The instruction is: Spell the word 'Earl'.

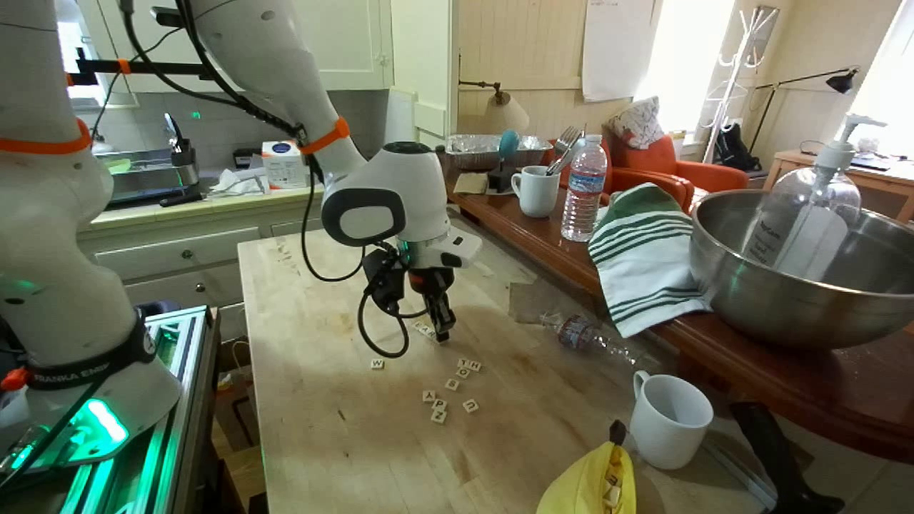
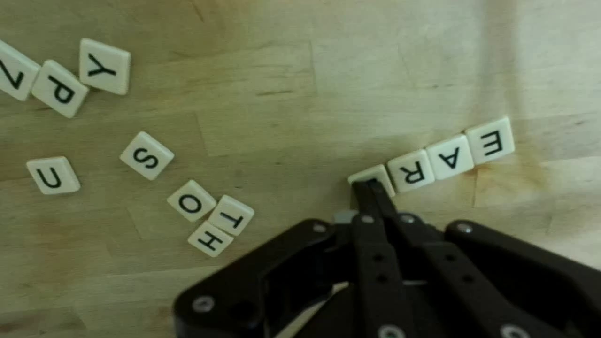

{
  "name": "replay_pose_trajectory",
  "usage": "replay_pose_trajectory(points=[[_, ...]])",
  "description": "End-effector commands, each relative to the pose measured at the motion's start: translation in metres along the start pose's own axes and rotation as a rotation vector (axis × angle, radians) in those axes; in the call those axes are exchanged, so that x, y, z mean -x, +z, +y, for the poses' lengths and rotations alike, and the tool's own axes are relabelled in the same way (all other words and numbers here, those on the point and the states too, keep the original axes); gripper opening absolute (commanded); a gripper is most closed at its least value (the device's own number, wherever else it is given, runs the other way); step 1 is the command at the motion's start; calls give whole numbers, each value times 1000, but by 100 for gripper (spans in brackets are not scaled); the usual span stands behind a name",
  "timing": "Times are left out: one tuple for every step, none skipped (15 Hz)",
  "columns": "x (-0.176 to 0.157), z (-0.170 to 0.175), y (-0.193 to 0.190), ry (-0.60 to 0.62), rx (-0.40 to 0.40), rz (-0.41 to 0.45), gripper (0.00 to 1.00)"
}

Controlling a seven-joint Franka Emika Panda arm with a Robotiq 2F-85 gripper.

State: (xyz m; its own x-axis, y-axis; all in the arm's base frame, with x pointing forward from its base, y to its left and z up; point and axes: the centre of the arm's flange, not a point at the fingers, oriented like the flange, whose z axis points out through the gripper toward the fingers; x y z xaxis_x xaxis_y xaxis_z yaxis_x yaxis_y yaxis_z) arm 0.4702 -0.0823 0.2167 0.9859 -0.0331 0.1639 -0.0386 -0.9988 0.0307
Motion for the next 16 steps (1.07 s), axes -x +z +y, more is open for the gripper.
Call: replay_pose_trajectory(points=[[7,-2,-10,10,5,-16,0],[7,-2,-11,10,4,-15,0],[7,-2,-13,10,3,-12,0],[7,-3,-14,8,3,-10,0],[8,-4,-16,5,0,-8,0],[8,-5,-18,1,-1,-7,0],[9,-6,-20,-7,-3,-6,0],[9,-8,-22,-15,-7,-6,0],[10,-10,-24,-26,-10,-4,0],[10,-12,-26,-37,-11,-2,9],[11,-14,-28,-49,-12,0,27],[12,-16,-30,-61,-11,2,33],[13,-19,-32,-75,-10,2,40],[14,-21,-34,-89,-13,1,47],[14,-23,-35,-100,-12,-1,55],[15,-25,-37,-114,-13,-3,62]])
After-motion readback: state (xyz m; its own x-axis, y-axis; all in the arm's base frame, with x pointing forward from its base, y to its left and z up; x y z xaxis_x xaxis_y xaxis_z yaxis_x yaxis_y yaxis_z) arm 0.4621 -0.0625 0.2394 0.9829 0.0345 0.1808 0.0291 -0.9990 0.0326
